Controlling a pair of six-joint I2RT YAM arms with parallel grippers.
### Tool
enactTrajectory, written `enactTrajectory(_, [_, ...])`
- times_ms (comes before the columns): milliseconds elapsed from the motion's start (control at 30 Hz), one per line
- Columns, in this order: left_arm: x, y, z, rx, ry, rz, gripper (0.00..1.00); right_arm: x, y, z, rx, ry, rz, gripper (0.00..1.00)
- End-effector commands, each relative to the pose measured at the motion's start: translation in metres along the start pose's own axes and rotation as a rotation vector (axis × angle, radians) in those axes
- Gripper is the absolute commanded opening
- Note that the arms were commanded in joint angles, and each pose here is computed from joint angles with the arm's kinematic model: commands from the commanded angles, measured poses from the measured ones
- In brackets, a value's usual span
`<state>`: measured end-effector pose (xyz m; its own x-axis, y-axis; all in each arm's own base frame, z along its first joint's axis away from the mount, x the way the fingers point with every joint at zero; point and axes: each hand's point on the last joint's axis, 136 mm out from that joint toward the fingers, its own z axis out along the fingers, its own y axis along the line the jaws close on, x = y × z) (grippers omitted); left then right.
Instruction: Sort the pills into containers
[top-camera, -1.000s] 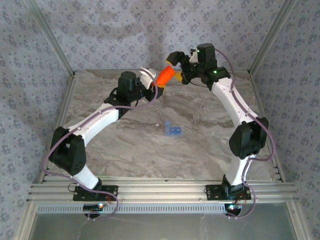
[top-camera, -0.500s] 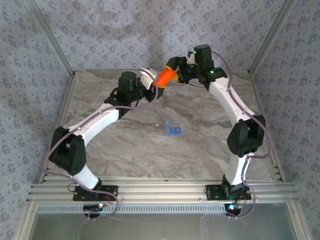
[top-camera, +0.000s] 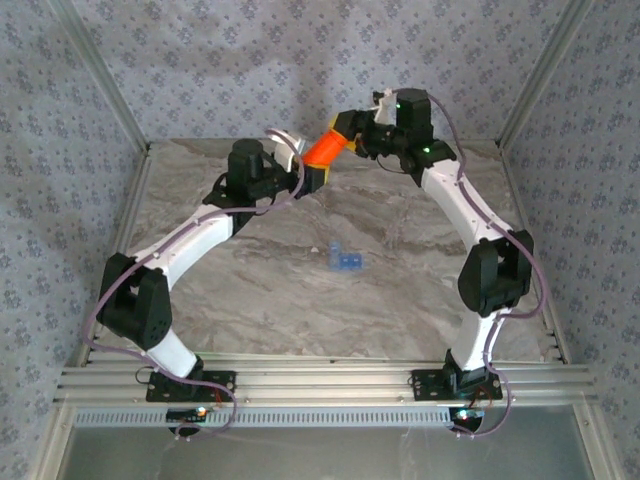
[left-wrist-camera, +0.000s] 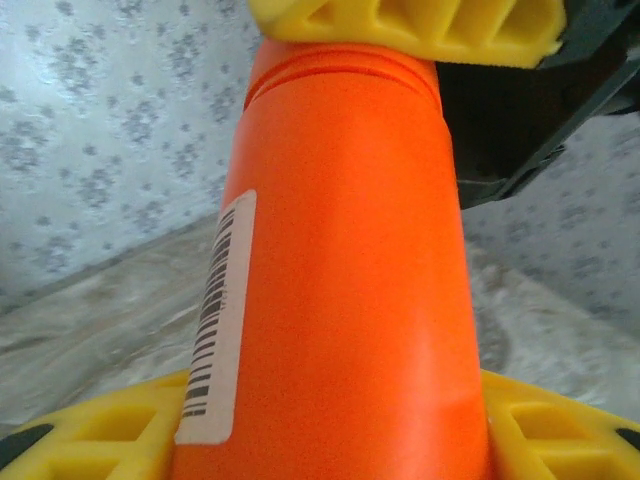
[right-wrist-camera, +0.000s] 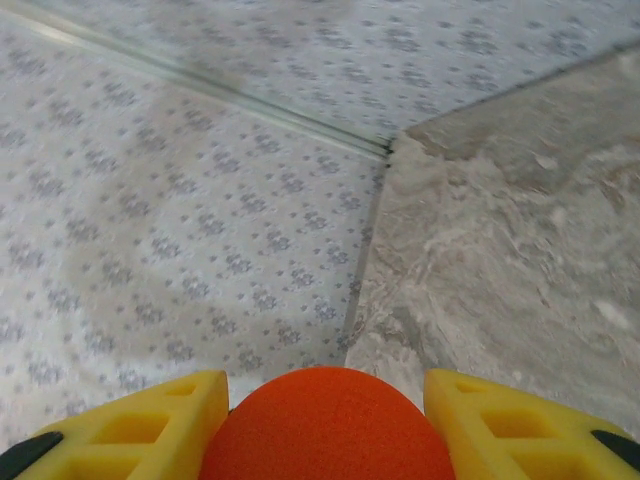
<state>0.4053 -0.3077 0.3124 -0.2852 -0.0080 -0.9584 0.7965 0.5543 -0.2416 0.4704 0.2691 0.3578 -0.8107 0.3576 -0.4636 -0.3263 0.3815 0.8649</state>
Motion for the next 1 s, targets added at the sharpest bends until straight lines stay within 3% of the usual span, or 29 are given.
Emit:
enactTrajectory(0, [-0.053, -0.027, -0.015, 0.167, -0.137, -0.093, 0.0, -0.022, 0.062, -0.036, -0.144, -0.069, -0.355, 0.39])
enactTrajectory(167, [-0.059, -0.033, -0.015, 0.214, -0.157, -0.146, 0.0, -0.02, 0.081, -0.045, -0.139, -0.032, -0.466, 0.38])
enactTrajectory(367, [-0.062, -0.032, -0.017, 0.214, -0.164, -0.152, 0.0, -0.026, 0.076, -0.056, -0.112, -0.043, -0.481, 0.36])
enactTrajectory(667, [-0.06, -0.028, -0.021, 0.182, -0.163, -0.131, 0.0, -0.053, 0.055, -0.078, -0.138, -0.155, -0.322, 0.35])
enactTrajectory(833, [-0.058, -0.024, -0.023, 0.151, -0.163, -0.118, 0.0, -0.043, 0.007, -0.08, 0.026, -0.149, -0.244, 0.36])
enactTrajectory(967, [-0.055, -0.018, -0.024, 0.099, -0.158, -0.105, 0.0, -0.028, -0.069, -0.093, 0.31, -0.158, -0.13, 0.36])
